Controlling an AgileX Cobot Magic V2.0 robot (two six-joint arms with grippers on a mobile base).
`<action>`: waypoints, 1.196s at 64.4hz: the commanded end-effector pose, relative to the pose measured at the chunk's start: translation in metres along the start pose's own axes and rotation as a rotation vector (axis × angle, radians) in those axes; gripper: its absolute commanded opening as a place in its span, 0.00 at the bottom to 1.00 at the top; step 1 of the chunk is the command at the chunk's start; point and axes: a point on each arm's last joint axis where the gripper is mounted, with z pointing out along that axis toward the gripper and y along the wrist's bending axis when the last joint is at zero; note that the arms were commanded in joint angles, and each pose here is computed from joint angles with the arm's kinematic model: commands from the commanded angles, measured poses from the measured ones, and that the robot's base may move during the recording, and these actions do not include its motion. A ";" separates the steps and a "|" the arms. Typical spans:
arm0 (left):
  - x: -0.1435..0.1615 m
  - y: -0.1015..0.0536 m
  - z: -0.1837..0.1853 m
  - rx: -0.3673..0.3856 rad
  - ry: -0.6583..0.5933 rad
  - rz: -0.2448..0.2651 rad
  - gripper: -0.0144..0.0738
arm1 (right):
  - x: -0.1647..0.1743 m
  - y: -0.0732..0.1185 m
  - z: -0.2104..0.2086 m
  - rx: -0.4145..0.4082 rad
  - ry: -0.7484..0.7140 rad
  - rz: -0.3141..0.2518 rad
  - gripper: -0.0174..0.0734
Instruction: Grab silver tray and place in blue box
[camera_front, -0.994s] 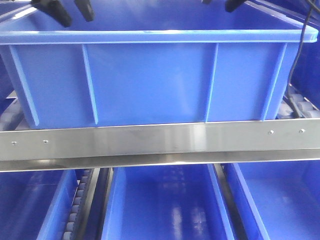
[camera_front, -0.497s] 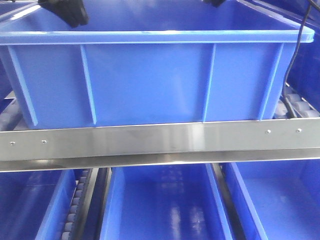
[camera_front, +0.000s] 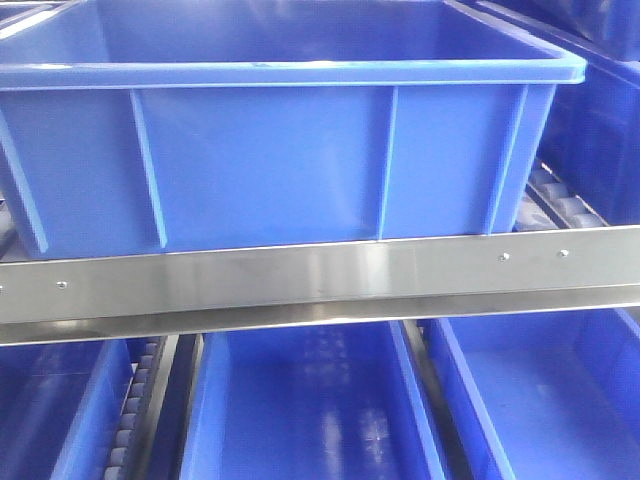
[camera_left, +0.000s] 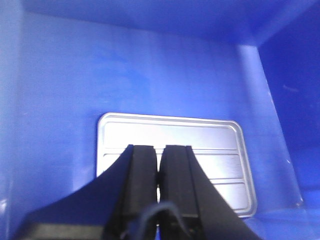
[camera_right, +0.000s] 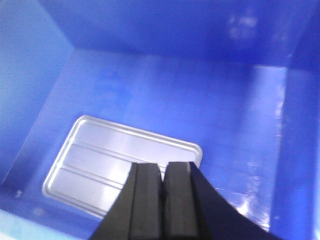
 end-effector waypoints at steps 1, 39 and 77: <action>-0.008 -0.001 -0.032 0.038 -0.243 0.000 0.16 | -0.014 0.002 -0.039 0.027 -0.258 -0.006 0.26; 0.105 0.031 -0.148 0.051 -0.532 0.282 0.16 | 0.124 -0.009 -0.162 0.097 -0.451 -0.063 0.25; 0.163 0.048 -0.198 0.083 -0.698 0.284 0.16 | 0.184 0.004 -0.232 -0.014 -0.421 -0.108 0.25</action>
